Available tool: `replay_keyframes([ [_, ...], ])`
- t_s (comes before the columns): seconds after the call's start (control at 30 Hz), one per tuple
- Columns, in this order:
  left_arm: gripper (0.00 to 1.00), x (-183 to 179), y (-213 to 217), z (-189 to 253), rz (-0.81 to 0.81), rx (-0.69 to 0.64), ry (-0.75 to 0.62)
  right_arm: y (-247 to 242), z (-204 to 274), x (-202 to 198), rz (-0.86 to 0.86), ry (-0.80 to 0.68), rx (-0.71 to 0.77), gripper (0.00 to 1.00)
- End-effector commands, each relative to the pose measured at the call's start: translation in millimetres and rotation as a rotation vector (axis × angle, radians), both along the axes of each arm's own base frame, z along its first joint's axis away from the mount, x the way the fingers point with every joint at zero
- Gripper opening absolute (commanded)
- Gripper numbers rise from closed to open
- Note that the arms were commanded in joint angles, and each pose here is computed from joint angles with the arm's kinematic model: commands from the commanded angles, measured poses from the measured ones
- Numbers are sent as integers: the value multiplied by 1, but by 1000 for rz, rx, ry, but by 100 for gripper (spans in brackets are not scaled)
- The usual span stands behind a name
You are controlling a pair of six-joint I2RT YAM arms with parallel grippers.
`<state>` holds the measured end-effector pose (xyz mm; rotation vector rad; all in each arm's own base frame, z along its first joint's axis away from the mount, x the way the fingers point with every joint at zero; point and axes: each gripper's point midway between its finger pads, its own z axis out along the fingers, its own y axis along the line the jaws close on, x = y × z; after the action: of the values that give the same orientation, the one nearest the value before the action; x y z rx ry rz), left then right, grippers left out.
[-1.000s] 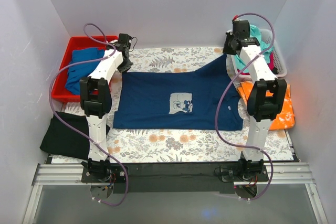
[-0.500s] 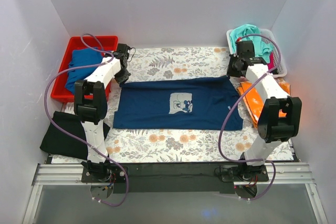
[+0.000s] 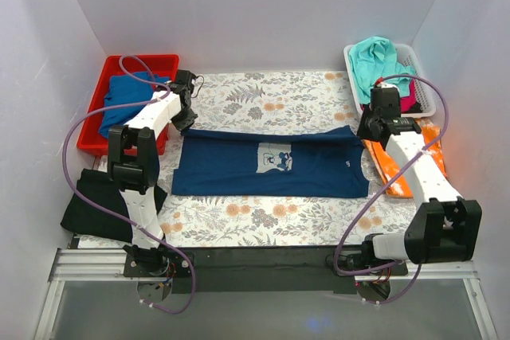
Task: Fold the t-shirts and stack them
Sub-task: Fold the other side of the tshirt into a rectangle
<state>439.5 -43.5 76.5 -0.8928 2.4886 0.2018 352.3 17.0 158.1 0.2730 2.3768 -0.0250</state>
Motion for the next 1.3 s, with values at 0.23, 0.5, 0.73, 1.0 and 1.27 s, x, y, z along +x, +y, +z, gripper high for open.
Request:
replay_keyframes([
  [0.23,0,-5,2,15,27,-26,-39,-18,-5,-27,-63,27,-49,1],
  [0.5,0,-56,4,-24,55,-43,84,-16,-49,-62,-75,166,-29,1],
  [0.73,0,-76,4,-32,61,-61,115,-22,-71,-82,-106,258,-50,1],
  [1.0,3,-95,0,-40,56,-92,156,-26,-92,-98,-121,370,-78,1],
  [1.27,37,-96,2,-36,45,-79,149,-22,-89,-108,-126,380,-51,45],
])
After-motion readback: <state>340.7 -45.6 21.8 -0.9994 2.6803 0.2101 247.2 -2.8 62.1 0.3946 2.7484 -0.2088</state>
